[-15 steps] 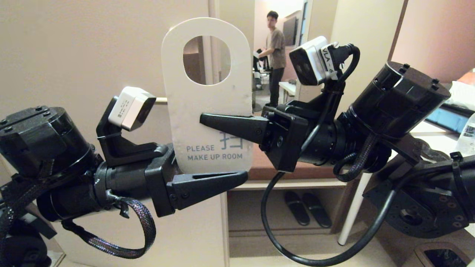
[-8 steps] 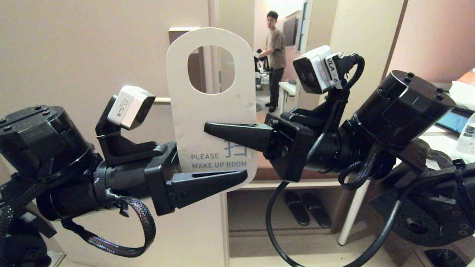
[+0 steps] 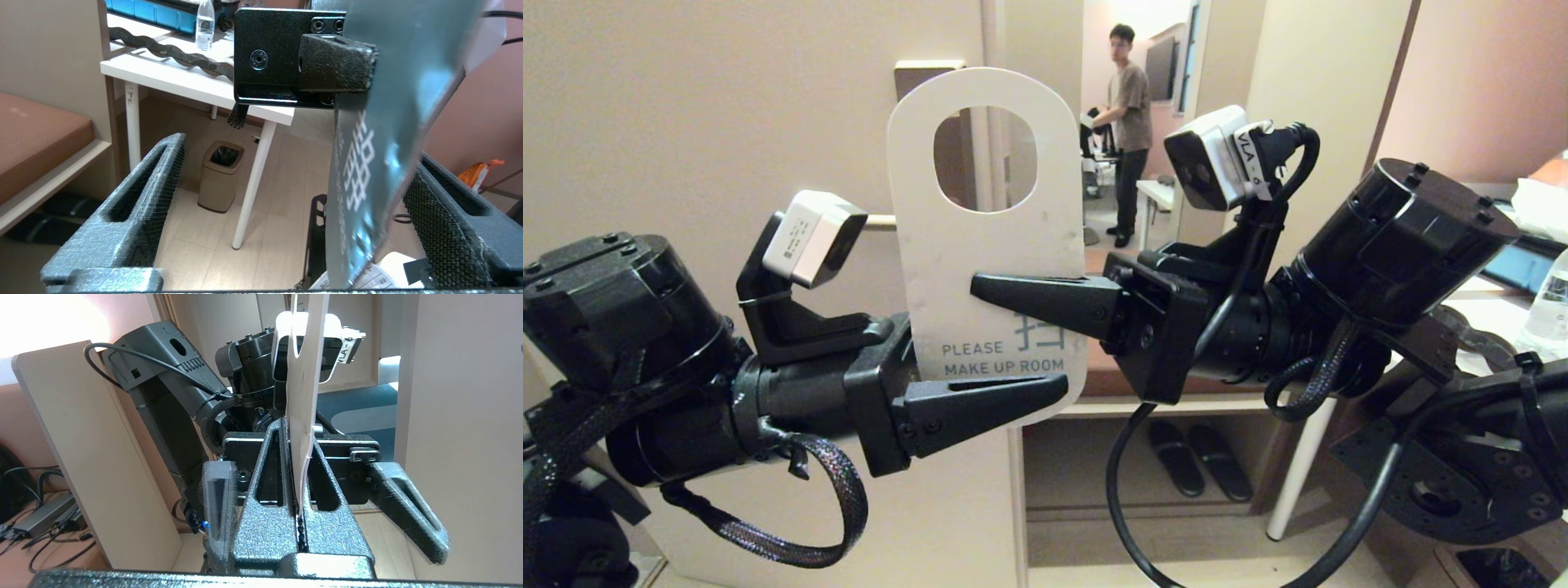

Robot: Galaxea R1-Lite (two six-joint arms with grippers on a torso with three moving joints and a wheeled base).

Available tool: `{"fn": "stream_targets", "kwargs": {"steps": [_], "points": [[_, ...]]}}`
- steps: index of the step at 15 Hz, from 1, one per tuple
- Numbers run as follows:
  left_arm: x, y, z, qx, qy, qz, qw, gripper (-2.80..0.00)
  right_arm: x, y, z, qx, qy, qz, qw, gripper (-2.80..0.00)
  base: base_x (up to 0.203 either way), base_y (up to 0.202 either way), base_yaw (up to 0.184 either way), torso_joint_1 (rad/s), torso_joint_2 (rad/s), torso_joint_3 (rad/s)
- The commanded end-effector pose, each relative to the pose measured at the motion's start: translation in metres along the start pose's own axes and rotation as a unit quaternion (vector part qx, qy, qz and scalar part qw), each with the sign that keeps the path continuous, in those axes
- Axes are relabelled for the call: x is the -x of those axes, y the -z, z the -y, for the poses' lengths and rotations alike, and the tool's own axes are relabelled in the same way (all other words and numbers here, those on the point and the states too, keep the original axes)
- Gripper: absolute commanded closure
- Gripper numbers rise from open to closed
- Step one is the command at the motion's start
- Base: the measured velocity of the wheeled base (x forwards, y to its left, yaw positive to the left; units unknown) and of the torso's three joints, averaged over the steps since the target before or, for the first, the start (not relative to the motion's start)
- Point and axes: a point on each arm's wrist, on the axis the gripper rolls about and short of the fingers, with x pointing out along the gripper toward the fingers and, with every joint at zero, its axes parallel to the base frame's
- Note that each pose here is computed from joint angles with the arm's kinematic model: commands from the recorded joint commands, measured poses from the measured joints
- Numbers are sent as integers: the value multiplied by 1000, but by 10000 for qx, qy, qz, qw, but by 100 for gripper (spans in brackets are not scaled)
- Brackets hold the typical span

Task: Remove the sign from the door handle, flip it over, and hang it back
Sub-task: Hand it to the other hand

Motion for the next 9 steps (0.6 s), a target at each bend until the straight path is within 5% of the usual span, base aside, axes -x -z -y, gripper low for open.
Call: {"fn": "stream_targets", "kwargs": {"steps": [1, 9], "points": [[-2, 0, -2, -49, 50, 49, 10000, 0, 0, 1, 1, -3, -26, -10, 10000, 0, 0, 0, 0, 0, 0, 0], [-3, 1, -3, -25, 54, 58, 10000, 0, 0, 4, 2, -47, -9, -50, 10000, 0, 0, 0, 0, 0, 0, 0]]}}
